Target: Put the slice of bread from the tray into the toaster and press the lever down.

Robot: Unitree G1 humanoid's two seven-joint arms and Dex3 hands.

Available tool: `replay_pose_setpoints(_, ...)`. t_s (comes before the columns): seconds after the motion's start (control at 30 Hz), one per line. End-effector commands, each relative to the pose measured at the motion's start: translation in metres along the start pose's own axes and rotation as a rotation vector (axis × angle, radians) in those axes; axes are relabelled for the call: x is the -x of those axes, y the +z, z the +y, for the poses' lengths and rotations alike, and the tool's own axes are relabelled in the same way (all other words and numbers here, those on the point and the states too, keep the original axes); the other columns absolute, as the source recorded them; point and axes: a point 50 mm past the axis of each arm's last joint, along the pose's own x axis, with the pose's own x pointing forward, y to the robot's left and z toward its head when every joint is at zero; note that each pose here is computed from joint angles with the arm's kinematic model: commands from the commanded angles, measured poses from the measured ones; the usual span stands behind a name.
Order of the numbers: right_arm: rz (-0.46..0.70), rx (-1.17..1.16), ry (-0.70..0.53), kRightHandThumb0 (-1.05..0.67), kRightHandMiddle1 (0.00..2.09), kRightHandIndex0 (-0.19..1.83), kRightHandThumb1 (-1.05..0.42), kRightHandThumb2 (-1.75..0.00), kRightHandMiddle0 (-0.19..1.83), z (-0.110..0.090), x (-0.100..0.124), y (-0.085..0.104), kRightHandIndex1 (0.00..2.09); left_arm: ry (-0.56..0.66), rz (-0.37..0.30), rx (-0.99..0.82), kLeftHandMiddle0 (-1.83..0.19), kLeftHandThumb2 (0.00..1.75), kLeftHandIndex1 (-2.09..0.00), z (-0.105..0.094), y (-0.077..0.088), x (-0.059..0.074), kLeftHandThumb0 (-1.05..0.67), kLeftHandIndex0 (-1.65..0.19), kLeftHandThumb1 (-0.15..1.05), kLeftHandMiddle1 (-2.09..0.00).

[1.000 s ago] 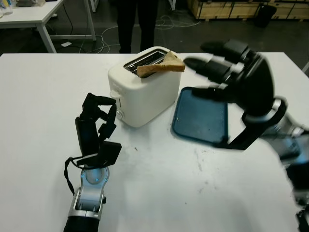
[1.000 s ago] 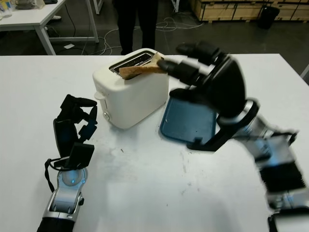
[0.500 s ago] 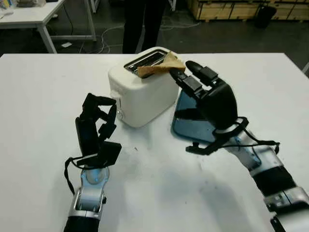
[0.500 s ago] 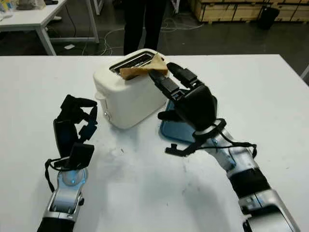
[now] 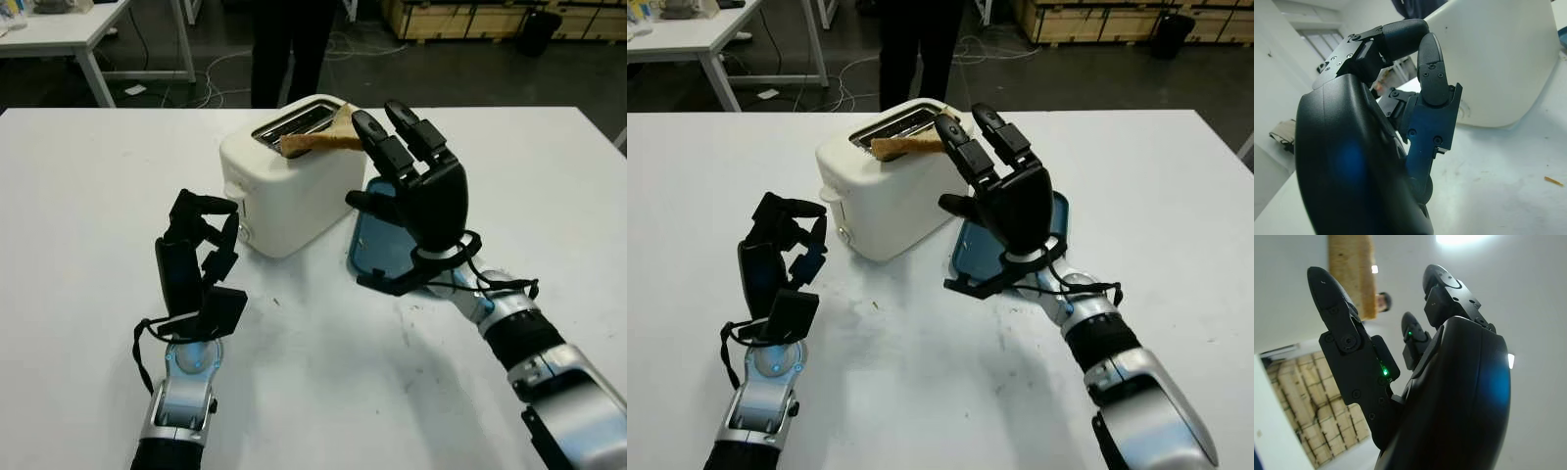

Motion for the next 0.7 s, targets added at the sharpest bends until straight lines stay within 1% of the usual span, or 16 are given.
replay_pose_setpoints(0.0, -0.034, 0.014, -0.026, -0.44, 0.06, 0.62, -0.76, -0.01, 0.52, -0.001, -0.005, -0.001, 0.11, -0.005, 0.005, -0.001, -0.75, 0.4, -1.59, -0.001, 0.0, 0.002, -0.48, -0.59, 0.92, -1.75)
replay_pose_setpoints(0.23, -0.031, -0.004, -0.036, -0.37, 0.1, 0.76, -0.78, -0.01, 0.68, -0.002, -0.011, 0.001, 0.18, -0.006, -0.007, -0.011, -0.77, 0.4, -1.6, -0.002, 0.001, 0.001, -0.49, -0.6, 0.92, -1.75)
replay_pose_setpoints(0.53, 0.015, 0.002, 0.077, -0.33, 0.07, 0.79, -0.83, -0.01, 0.72, 0.006, -0.016, -0.003, 0.22, -0.002, -0.005, -0.011, -0.77, 0.4, -1.58, -0.002, 0.0, 0.001, -0.5, -0.6, 0.92, -1.75)
replay_pose_setpoints(0.67, 0.022, 0.023, 0.111, -0.36, 0.06, 0.8, -0.86, -0.01, 0.73, 0.01, -0.022, -0.005, 0.23, -0.001, -0.006, -0.004, -0.76, 0.4, -1.58, -0.002, 0.001, 0.002, -0.49, -0.6, 0.92, -1.75)
